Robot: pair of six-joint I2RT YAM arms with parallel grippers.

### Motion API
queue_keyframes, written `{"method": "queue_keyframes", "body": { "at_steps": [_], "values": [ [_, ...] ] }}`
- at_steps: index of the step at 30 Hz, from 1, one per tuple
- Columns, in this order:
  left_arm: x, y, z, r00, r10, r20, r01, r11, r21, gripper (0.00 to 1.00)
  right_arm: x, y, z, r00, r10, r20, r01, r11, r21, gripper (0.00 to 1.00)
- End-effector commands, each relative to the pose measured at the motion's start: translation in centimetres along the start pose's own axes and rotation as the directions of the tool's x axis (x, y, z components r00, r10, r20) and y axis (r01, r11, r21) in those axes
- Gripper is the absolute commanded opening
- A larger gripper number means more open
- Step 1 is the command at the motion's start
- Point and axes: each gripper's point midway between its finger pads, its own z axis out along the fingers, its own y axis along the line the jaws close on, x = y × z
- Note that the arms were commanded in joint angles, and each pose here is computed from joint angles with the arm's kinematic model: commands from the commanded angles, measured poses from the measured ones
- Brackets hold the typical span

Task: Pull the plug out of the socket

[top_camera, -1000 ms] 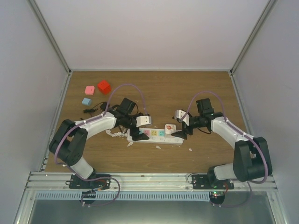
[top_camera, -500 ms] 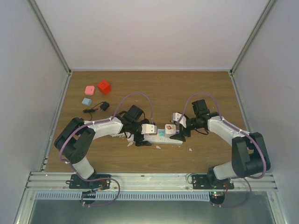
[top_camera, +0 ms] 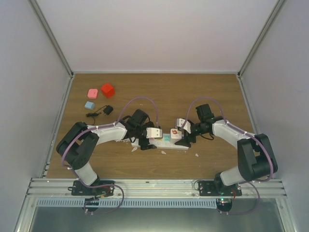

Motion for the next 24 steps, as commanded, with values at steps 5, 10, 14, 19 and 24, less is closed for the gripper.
{"method": "queue_keyframes", "body": {
  "at_steps": [5,10,14,19,24],
  "values": [
    [-0.3,0.4,0.8,1.0,0.002,0.015,-0.001,1.0,-0.022,0.98,0.5,0.3,0.9,1.0,-0.006,-0.025,0.006,1.0,-0.004,0.89],
    [-0.1,0.4,1.1,1.0,-0.002,0.01,0.002,1.0,-0.018,0.94,0.3,0.1,0.8,1.0,-0.006,-0.023,0.006,1.0,0.005,0.79],
    [0.3,0.3,1.4,1.0,0.005,-0.003,-0.005,1.0,-0.018,0.9,-0.1,0.1,0.7,1.0,-0.008,-0.012,0.009,1.0,0.007,0.69],
    [0.7,0.2,1.7,1.0,0.003,-0.021,-0.003,1.0,-0.014,0.82,-0.5,0.2,0.6,1.0,-0.014,0.001,0.014,1.0,0.006,0.62],
    [0.9,0.3,1.7,1.0,0.006,-0.03,-0.007,1.0,-0.02,0.7,-1.1,0.1,0.4,1.0,-0.016,0.021,0.016,1.0,0.01,0.49]
  ]
}}
